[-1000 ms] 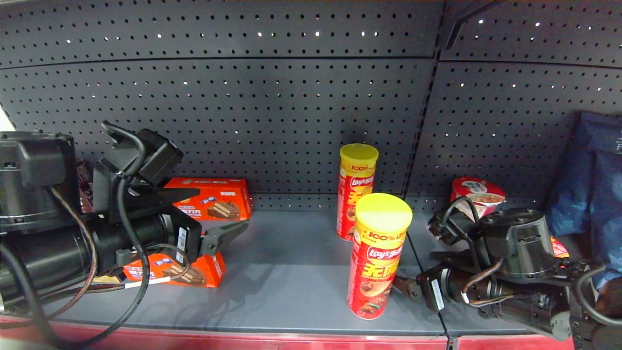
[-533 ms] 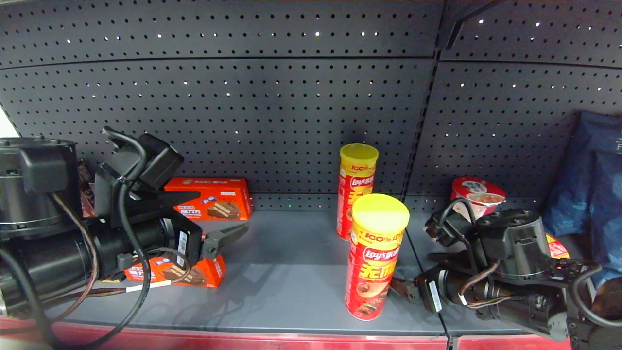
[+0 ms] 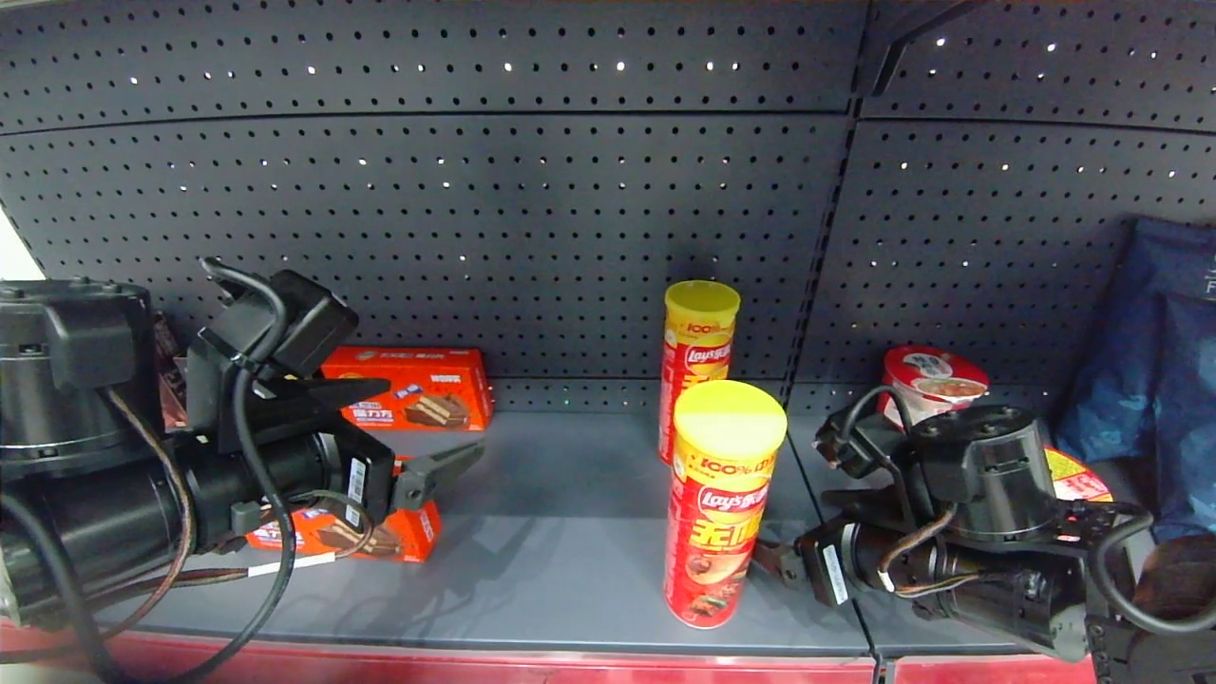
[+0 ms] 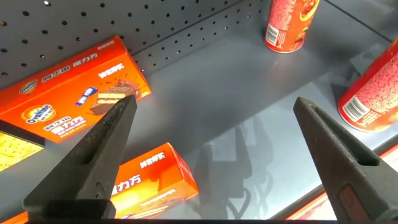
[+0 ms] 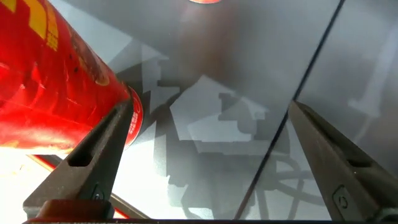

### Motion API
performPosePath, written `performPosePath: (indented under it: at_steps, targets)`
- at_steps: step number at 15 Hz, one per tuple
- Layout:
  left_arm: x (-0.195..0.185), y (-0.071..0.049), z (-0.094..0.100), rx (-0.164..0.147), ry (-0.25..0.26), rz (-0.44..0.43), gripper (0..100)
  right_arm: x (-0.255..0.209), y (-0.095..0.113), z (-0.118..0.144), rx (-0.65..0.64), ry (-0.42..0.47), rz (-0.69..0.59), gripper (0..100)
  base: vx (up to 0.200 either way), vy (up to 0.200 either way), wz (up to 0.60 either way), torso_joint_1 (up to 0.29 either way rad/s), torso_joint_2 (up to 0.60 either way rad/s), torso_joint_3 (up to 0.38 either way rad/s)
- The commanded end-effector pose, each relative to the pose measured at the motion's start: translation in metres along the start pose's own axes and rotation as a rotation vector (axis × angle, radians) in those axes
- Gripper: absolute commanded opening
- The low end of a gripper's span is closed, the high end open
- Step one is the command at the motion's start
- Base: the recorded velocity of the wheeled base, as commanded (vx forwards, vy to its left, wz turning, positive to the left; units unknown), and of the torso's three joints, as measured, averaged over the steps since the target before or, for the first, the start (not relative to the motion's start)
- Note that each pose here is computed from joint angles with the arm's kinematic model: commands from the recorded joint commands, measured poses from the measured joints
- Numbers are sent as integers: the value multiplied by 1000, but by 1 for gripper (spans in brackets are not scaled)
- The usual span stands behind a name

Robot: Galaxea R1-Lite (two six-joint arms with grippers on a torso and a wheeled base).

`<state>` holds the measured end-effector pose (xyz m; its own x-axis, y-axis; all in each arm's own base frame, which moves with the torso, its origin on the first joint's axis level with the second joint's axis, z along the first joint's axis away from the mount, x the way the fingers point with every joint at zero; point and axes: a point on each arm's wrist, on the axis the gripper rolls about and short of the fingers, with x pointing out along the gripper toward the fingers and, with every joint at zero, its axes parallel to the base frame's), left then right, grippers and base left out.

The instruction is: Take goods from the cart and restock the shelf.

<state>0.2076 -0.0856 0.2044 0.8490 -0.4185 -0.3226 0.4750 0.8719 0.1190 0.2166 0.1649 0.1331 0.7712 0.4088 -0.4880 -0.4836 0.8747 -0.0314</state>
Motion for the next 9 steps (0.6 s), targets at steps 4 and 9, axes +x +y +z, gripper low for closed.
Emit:
performPosePath:
  at_steps: [4,9]
  targets:
    - [0,0,-1,0,2,0,100,-3,-1,-4,5,8,-1,100,0,0,0,0,0,0]
    - [1,-1,-1,1,5,-4,100,-27,-7,-12,11,-5,-4,100,0,0,0,0,0,0]
